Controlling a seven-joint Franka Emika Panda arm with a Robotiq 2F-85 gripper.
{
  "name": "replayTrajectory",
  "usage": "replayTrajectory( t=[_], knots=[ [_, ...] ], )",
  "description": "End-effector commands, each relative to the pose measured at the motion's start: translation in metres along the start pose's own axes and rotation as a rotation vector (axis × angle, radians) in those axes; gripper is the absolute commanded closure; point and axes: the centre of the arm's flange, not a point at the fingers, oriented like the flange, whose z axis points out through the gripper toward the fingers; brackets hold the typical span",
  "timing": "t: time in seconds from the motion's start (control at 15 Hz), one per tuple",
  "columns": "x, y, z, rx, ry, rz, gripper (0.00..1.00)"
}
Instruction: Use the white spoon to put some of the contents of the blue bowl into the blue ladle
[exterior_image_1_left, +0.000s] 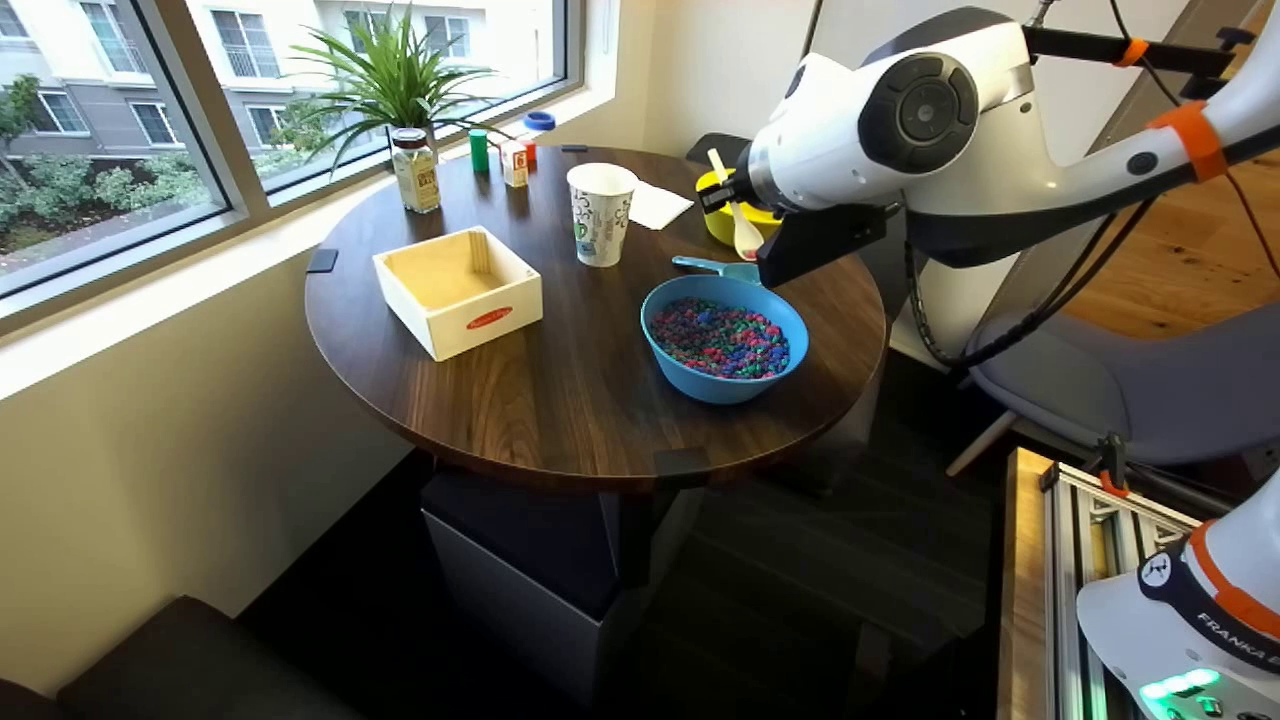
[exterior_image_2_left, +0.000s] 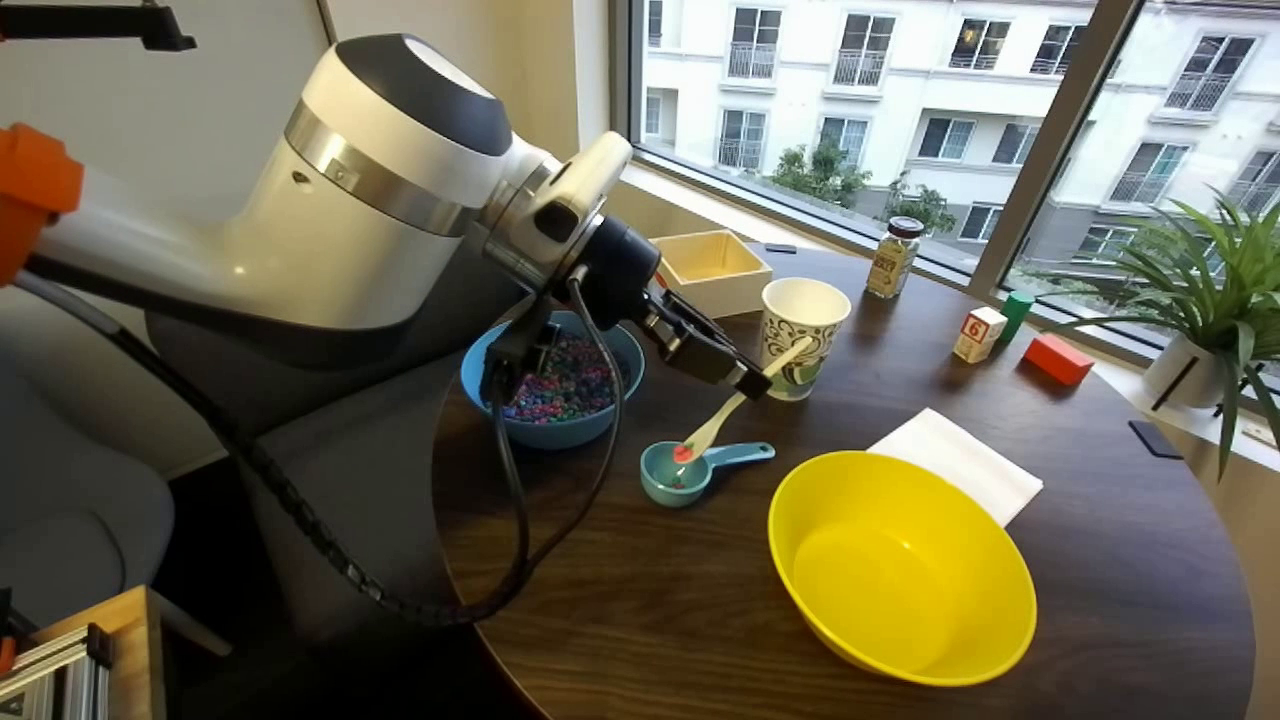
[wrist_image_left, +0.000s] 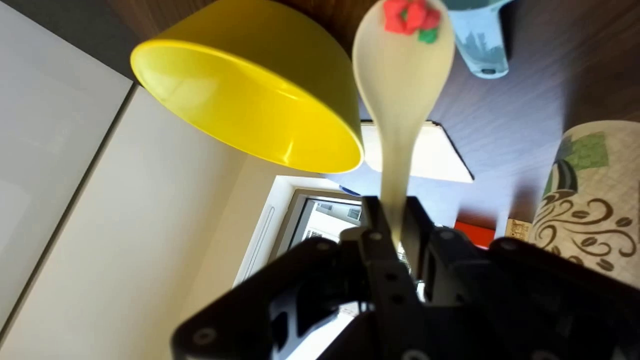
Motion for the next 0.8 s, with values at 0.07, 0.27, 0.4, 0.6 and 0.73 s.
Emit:
replayTrajectory(
  t=[0.07,0.27,0.4,0.6,0.73],
  knots=[
    [-0.016,0.000,-0.007,-0.018,0.048,-0.011,0.97],
    [-0.019,-0.002,-0.009,-0.019,0.084,-0.031,0.97],
    [-0.021,-0.003,-0.010,-0.024,0.106,-0.043,0.97],
    [-0.024,-0.005,-0.012,-0.027,0.125,-0.057,0.97],
    [-0.026,-0.006,-0.014,-0.021,0.132,-0.064,0.97]
  ],
)
